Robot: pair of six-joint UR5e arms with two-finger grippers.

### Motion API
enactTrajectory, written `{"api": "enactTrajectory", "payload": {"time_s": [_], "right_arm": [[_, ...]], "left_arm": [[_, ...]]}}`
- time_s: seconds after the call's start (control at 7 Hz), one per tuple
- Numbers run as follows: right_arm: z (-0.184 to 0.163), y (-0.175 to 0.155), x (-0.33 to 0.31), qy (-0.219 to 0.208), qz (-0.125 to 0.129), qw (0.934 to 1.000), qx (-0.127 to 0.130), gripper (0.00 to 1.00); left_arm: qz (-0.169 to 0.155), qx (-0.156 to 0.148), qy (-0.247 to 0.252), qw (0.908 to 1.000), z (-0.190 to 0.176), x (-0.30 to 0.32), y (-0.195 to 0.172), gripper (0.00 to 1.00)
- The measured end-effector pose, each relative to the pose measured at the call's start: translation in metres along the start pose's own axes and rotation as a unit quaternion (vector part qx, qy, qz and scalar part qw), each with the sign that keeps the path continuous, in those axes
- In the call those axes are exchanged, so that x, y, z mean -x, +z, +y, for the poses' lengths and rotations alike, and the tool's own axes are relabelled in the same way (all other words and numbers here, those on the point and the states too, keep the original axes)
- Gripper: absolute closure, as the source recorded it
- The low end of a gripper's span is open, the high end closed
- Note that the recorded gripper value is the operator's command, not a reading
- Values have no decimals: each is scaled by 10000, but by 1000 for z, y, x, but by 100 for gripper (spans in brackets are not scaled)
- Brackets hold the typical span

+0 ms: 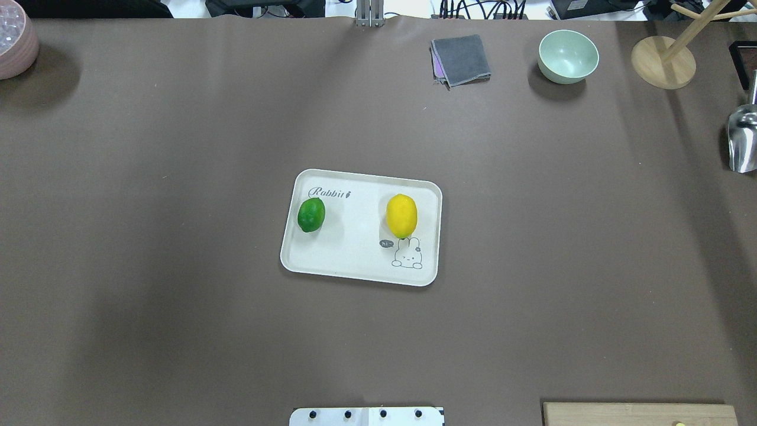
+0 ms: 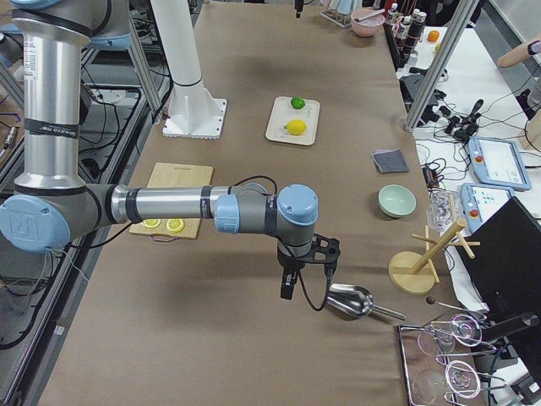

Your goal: Place all lemons on tray

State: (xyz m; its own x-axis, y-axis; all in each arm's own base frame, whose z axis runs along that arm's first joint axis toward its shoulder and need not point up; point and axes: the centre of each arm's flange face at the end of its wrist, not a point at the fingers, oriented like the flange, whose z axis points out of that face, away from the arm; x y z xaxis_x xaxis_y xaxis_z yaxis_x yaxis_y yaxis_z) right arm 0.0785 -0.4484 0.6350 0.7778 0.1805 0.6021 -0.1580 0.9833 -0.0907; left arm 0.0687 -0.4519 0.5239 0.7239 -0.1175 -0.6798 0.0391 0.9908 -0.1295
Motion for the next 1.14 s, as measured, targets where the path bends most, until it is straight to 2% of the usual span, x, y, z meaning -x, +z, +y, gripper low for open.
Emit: {"api": "enactTrajectory", "payload": {"time_s": [0.14, 0.43, 0.86, 1.14], "right_arm": [[0, 1, -1, 11, 5, 10000, 8, 0], [0, 2, -2, 19, 8, 10000, 15, 0], [0, 5, -4, 35, 8, 10000, 43, 0], [0, 6, -5, 38, 5, 10000, 51, 0]], "left_arm": [[-43, 63, -159, 9998, 11, 46, 4, 2], [-94, 123, -270, 9995, 24, 95, 10, 2], [-62, 75, -197, 9998, 22, 106, 14, 2], [-108, 145, -335, 9993, 21, 132, 25, 2]]}}
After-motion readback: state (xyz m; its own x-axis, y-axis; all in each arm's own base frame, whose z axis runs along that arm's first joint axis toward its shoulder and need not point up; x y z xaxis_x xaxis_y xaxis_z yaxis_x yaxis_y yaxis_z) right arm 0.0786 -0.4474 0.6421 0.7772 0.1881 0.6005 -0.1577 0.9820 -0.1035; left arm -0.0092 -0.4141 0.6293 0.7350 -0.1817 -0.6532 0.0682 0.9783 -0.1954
